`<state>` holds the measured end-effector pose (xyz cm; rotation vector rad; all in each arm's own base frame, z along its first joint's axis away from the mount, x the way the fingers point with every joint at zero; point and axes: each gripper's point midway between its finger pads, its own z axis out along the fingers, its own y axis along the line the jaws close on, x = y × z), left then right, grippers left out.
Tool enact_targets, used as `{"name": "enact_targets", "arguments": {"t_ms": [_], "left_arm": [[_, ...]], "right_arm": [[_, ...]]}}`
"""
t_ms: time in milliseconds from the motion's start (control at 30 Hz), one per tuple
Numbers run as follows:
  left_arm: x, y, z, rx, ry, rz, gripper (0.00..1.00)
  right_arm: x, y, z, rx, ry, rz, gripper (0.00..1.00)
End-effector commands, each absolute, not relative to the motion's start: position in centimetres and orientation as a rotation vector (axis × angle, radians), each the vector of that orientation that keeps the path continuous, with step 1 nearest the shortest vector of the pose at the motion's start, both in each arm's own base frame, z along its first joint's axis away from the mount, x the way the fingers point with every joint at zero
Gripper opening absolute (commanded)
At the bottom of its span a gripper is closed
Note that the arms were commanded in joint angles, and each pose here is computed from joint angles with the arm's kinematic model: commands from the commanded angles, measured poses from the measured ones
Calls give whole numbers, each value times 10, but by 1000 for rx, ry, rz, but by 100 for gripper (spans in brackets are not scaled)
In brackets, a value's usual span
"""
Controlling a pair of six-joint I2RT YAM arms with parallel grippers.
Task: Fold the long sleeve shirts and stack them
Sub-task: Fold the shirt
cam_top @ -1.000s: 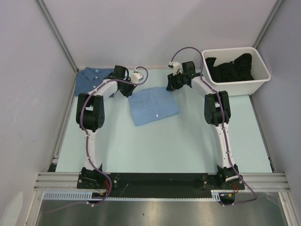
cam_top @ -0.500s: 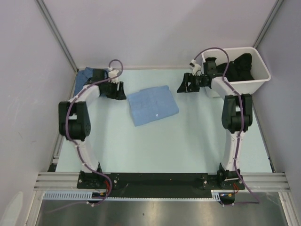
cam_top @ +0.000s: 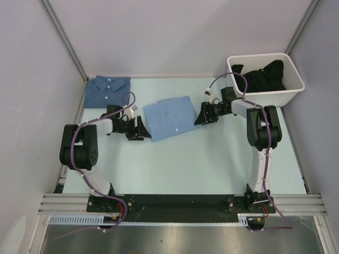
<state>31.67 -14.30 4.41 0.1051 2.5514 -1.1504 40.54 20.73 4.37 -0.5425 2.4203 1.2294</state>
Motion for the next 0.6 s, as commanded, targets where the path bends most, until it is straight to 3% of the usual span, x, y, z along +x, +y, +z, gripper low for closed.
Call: {"name": "enact_targets", "arguments": {"t_ms": [0, 100, 133, 200, 233, 267, 400, 500, 567], "left_arm": [[329, -160, 49, 137, 2488, -1232, 72], [329, -166, 34, 138, 2528, -1230, 70], [329, -169, 28, 143, 2545, -1231, 69], [326, -174, 27, 164, 2543, -1265, 61], [325, -177, 24, 175, 2549, -1285, 58], [321, -178, 22, 182, 2557, -1301, 54], [305, -176, 17, 204, 2609, -1307, 24], [287, -170, 24, 244, 2642, -1294, 7], [274, -164, 23, 257, 2690, -1266, 1]], "right_arm": [[416, 222, 43, -616, 2352, 1225, 68], [408, 223, 37, -619, 2393, 1237, 49], [405, 222, 35, -618, 2406, 1237, 35], [394, 221, 30, -601, 2446, 1242, 21], [390, 221, 30, -591, 2459, 1252, 7], [384, 223, 33, -590, 2467, 1261, 2], [353, 226, 34, -557, 2560, 1292, 0], [324, 229, 44, -501, 2651, 1366, 0], [305, 230, 48, -479, 2699, 1413, 0]]}}
